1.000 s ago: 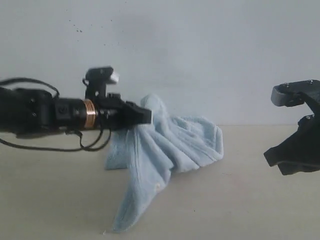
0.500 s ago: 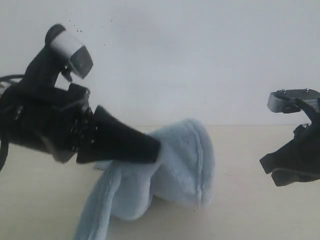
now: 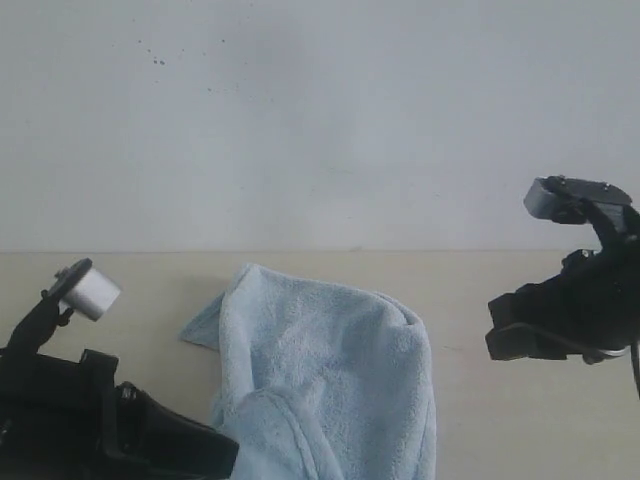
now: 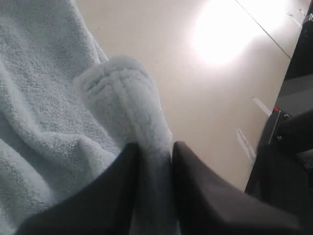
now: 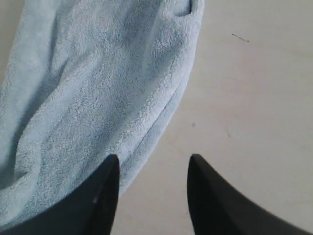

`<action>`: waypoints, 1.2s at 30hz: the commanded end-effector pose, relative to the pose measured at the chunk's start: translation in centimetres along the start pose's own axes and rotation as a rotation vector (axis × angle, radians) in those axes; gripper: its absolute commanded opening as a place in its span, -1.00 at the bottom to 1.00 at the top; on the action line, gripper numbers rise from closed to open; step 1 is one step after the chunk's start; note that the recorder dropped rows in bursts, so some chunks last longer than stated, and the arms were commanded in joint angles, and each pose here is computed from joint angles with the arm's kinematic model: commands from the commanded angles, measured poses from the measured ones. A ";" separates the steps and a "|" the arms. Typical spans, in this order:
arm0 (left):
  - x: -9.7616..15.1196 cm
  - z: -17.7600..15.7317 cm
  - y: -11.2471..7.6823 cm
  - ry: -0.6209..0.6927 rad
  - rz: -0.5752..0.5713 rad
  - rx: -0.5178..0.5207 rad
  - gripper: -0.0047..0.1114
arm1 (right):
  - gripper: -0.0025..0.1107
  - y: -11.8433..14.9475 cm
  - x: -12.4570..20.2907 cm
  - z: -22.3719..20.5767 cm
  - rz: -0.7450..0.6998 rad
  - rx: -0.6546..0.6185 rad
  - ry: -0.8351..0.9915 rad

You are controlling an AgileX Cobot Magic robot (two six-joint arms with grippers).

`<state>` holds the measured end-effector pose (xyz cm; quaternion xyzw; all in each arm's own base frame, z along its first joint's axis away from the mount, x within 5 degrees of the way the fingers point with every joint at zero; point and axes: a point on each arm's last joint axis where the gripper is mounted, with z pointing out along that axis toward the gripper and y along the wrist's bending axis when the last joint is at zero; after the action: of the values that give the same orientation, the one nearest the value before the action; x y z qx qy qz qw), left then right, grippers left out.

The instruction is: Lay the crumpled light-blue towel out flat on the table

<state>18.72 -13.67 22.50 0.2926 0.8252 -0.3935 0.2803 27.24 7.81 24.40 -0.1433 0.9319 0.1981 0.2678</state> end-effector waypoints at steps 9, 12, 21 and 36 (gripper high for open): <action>-0.3 0.1 0.7 -0.019 0.015 -0.061 -0.13 | -0.19 -1.3 -0.5 7.1 0.114 -0.173 0.186; -0.2 0.2 0.8 -0.018 0.017 -0.079 -0.11 | -0.19 -1.8 -1.8 7.5 0.080 -0.146 0.137; 1.3 4.0 1.3 0.122 0.283 -0.169 0.22 | 0.19 -3.6 -3.5 11.8 0.087 -0.135 0.143; 3.2 6.7 1.2 0.192 0.287 0.084 0.06 | -0.49 -0.7 -5.0 18.1 -0.071 -0.191 0.142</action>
<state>19.01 -17.40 16.47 0.4414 0.7904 -0.3482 0.2433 39.35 15.72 12.58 -0.2008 0.9238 0.2717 0.1802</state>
